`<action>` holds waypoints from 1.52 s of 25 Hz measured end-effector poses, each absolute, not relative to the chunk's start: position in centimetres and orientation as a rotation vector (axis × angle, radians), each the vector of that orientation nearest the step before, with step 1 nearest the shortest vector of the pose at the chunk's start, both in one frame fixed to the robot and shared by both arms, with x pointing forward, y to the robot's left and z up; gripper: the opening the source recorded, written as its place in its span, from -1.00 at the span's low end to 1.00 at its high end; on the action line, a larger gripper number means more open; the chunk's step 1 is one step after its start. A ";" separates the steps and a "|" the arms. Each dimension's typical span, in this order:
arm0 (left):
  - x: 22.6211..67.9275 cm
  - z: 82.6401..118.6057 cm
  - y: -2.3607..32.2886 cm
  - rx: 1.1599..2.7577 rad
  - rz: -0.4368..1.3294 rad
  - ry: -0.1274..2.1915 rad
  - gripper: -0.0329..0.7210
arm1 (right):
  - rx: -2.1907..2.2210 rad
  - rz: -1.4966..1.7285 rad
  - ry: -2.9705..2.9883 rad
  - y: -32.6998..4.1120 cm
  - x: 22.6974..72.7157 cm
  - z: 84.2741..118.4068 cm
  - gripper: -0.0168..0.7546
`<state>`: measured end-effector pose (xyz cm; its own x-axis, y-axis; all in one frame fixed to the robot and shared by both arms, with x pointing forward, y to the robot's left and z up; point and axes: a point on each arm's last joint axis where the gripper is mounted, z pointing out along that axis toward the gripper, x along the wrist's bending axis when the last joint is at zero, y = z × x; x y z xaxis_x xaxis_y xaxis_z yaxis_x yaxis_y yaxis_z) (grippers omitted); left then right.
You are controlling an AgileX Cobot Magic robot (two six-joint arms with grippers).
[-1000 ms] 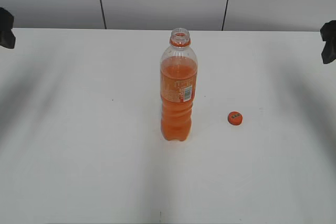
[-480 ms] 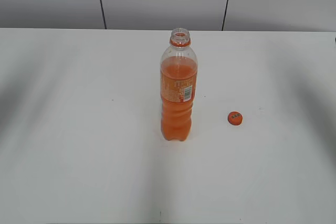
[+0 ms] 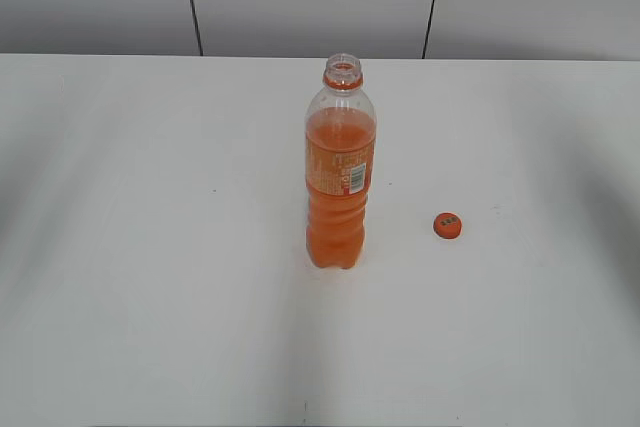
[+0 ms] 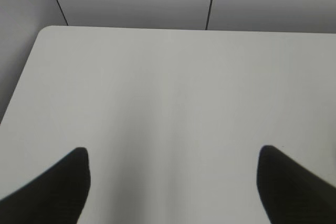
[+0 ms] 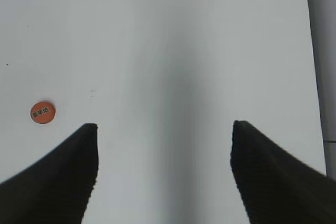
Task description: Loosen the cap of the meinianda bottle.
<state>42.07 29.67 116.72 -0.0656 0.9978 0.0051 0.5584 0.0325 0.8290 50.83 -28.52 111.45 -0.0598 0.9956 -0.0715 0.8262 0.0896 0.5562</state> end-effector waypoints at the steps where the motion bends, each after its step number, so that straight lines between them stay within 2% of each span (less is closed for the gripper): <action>1: 41.5 116.7 29.7 1.584 0.909 1.688 0.65 | 1.780 0.531 1.933 -28.5 50.6 111.8 0.58; 9: 36.1 114.7 30.2 1.534 0.945 1.641 0.60 | 1.745 0.587 1.891 -28.7 48.7 113.4 0.58; 25: 30.3 110.9 30.6 1.473 0.940 1.608 0.58 | 1.741 0.588 1.891 -29.0 44.2 112.4 0.58; 38: 22.5 109.4 30.2 1.438 0.911 1.429 0.58 | 1.644 0.712 1.798 -29.2 40.3 115.1 0.58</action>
